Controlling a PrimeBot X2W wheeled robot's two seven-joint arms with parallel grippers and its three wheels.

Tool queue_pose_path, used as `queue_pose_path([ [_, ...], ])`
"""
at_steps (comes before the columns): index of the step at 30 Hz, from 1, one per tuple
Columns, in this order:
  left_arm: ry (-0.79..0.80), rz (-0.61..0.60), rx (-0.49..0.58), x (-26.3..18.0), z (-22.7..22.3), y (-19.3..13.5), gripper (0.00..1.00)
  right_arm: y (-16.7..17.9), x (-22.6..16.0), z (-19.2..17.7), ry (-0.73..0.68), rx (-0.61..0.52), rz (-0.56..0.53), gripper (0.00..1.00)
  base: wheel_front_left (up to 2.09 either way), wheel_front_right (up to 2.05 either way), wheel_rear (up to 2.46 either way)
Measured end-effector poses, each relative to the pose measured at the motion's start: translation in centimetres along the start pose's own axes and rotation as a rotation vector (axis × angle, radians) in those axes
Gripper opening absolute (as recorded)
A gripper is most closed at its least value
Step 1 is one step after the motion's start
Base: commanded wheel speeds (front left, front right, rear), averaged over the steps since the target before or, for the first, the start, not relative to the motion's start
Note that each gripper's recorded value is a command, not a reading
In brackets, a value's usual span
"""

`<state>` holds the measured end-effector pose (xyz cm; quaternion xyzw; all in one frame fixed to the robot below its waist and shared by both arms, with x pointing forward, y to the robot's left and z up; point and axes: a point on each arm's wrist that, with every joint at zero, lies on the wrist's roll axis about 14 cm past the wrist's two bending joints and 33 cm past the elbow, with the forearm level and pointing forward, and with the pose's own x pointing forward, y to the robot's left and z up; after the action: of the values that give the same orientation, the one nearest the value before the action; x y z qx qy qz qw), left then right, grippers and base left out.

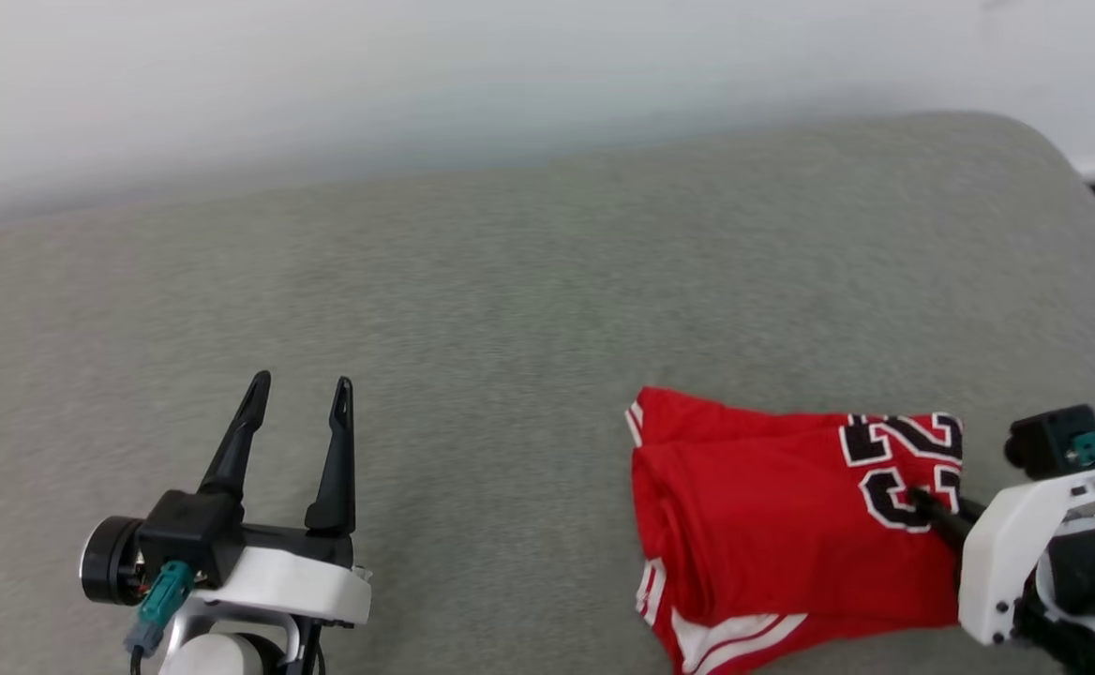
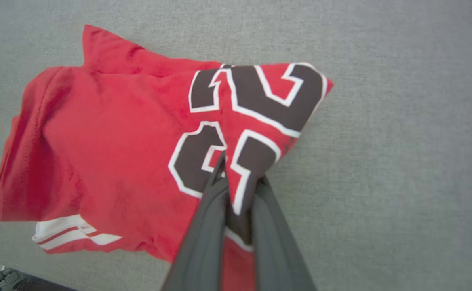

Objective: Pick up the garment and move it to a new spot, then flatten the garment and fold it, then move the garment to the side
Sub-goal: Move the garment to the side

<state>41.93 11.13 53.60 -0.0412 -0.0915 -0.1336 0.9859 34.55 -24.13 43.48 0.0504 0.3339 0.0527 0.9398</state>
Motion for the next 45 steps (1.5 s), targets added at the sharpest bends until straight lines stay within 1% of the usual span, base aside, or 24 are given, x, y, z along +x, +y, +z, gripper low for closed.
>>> queue_pose_path([
  [5,-0.002,-0.13,-0.03,2.6,-1.0,-4.0,1.0,-3.7,-1.5,0.6,-0.037,0.037,-0.111,0.0,0.0,0.0,0.0],
  [10,-0.002,-0.251,-0.079,5.1,-2.4,-7.6,1.0,-8.6,-2.6,0.4,-0.028,0.027,-0.262,0.0,0.0,0.0,0.0],
  [13,0.004,-0.314,-0.097,6.3,-3.4,-9.3,1.0,-11.6,-2.9,0.7,-0.016,0.023,-0.35,0.0,0.0,0.0,0.0],
  [16,0.012,-0.354,-0.113,7.4,-4.4,-10.1,1.0,-14.6,-3.1,1.5,-0.026,0.031,-0.434,0.0,0.0,0.0,0.0],
  [19,0.02,-0.373,-0.116,8.4,-5.5,-10.1,1.0,-17.2,-3.0,2.7,-0.043,0.019,-0.507,0.0,0.0,0.0,0.0],
  [25,0.002,-0.373,-0.101,10.5,-6.7,-8.9,1.0,-21.8,-2.4,5.2,-0.08,-0.013,-0.636,0.0,0.0,0.0,0.0],
  [29,0.003,-0.361,-0.1,11.2,-7.9,-7.8,1.0,-24.6,-2.1,5.5,-0.073,-0.02,-0.722,0.0,0.0,0.0,0.0],
  [32,0.02,-0.345,-0.101,11.3,-9.1,-7.1,1.0,-25.9,-1.6,5.0,-0.058,-0.036,-0.765,0.0,0.0,0.0,0.0],
  [37,0.043,-0.327,-0.105,11.1,-10.5,-6.2,1.0,-26.7,-0.1,4.3,-0.066,-0.048,-0.783,0.0,0.0,0.0,0.0],
  [38,0.043,-0.326,-0.107,11.1,-10.6,-6.2,1.0,-26.7,0.2,4.0,-0.066,-0.049,-0.783,0.12,0.0,0.0,0.0],
  [39,0.043,-0.326,-0.107,11.1,-10.7,-6.1,1.0,-26.6,0.5,3.9,-0.078,-0.048,-0.781,0.32,0.0,0.0,0.0],
  [40,0.045,-0.326,-0.11,11.1,-10.7,-6.2,1.0,-26.7,0.6,3.8,-0.081,-0.051,-0.784,0.5,0.0,0.0,0.0],
  [41,0.049,-0.327,-0.111,11.1,-10.9,-6.2,1.0,-26.8,0.9,3.8,-0.088,-0.054,-0.784,0.5,0.0,0.0,0.0],
  [42,0.054,-0.328,-0.112,11.0,-11.1,-6.2,1.0,-26.8,1.1,3.7,-0.094,-0.056,-0.785,1.0,0.0,0.0,0.0],
  [45,0.061,-0.331,-0.113,10.9,-11.3,-6.2,1.0,-27.0,1.3,3.6,-0.103,-0.063,-0.791,1.0,0.0,0.0,0.0],
])
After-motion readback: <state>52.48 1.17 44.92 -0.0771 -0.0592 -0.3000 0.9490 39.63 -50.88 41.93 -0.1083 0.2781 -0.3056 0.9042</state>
